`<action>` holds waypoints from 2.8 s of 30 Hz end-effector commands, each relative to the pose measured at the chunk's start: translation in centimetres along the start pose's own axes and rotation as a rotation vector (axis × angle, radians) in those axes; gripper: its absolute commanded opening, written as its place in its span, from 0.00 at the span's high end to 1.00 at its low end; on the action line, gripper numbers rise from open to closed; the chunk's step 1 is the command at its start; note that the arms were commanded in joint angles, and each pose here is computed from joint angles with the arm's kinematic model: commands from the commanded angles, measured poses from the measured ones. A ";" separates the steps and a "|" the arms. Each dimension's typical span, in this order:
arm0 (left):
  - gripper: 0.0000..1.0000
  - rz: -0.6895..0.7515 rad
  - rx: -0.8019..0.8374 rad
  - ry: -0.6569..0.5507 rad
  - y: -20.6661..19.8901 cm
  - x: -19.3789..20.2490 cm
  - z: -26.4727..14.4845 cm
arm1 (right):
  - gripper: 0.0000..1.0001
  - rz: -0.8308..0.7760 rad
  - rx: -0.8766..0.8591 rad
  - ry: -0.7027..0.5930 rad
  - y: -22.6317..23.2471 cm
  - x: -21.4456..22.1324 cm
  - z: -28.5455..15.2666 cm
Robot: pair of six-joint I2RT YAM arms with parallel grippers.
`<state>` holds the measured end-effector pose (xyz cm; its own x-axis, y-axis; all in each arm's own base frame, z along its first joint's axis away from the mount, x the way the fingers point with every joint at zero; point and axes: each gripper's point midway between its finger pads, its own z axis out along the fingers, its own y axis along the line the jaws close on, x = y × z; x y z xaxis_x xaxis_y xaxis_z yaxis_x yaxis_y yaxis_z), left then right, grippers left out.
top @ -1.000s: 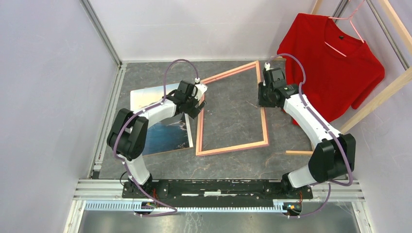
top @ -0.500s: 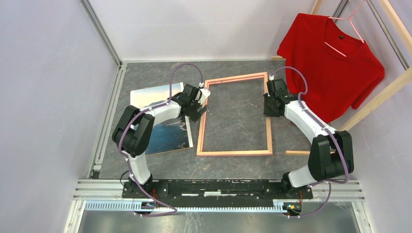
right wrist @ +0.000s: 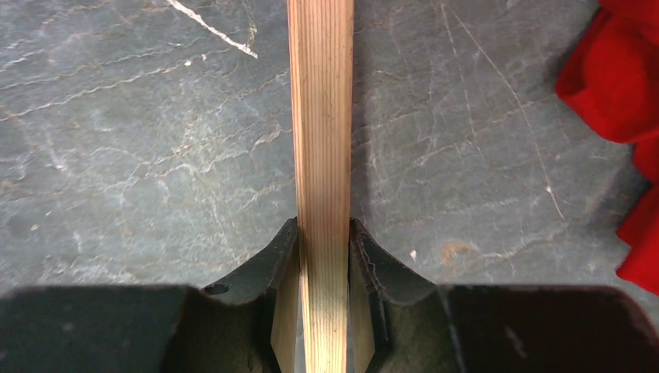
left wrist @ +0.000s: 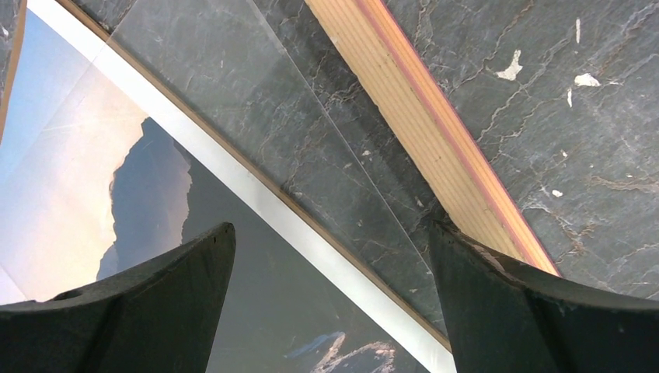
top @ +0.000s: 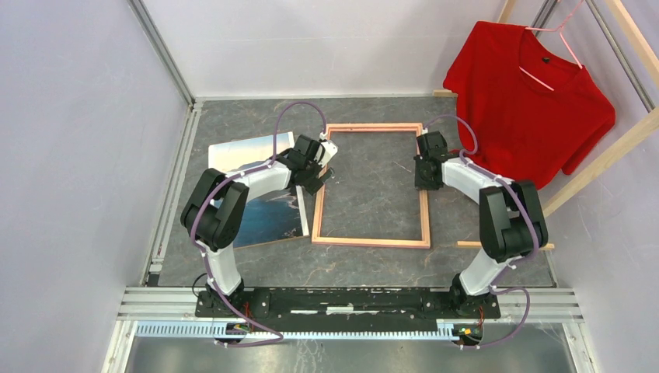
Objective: Put the photo into the frame
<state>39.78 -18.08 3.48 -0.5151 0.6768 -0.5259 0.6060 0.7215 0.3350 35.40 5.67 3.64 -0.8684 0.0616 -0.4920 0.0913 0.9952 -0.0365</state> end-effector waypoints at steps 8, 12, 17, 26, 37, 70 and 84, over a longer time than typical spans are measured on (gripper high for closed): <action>0.00 0.085 -0.018 0.031 0.0 1.6 -0.6 | 0.79 -0.003 -0.025 -0.012 1.2 -0.8 3.9; 0.00 0.110 -0.019 0.049 -0.2 2.5 -0.7 | 0.57 0.000 -0.040 -0.005 1.6 -0.8 4.5; 0.00 0.125 -0.034 0.062 0.0 3.0 -0.9 | 0.39 0.007 -0.022 -0.009 1.4 -1.3 4.5; 0.00 0.144 -0.090 0.092 1.2 3.4 -0.3 | 0.27 0.045 0.035 -0.105 0.3 -4.5 1.4; 0.00 0.021 -0.053 0.080 3.3 3.4 -1.1 | 0.21 0.052 -0.179 -0.294 6.6 -9.8 -5.6; 0.04 -0.456 -0.628 0.328 29.7 24.5 -13.1 | 0.21 -0.136 -0.712 0.027 39.6 3.0 -3.2; 0.06 -0.473 -0.707 0.393 30.9 27.1 -11.6 | 0.22 -0.181 -0.786 0.152 40.0 9.6 -5.6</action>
<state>37.15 23.22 8.86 -0.8611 0.1832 -0.4742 -0.1529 0.7963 0.5852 30.62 48.12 3.83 -0.8558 -0.1115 -0.5051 -0.4157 0.7293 0.5434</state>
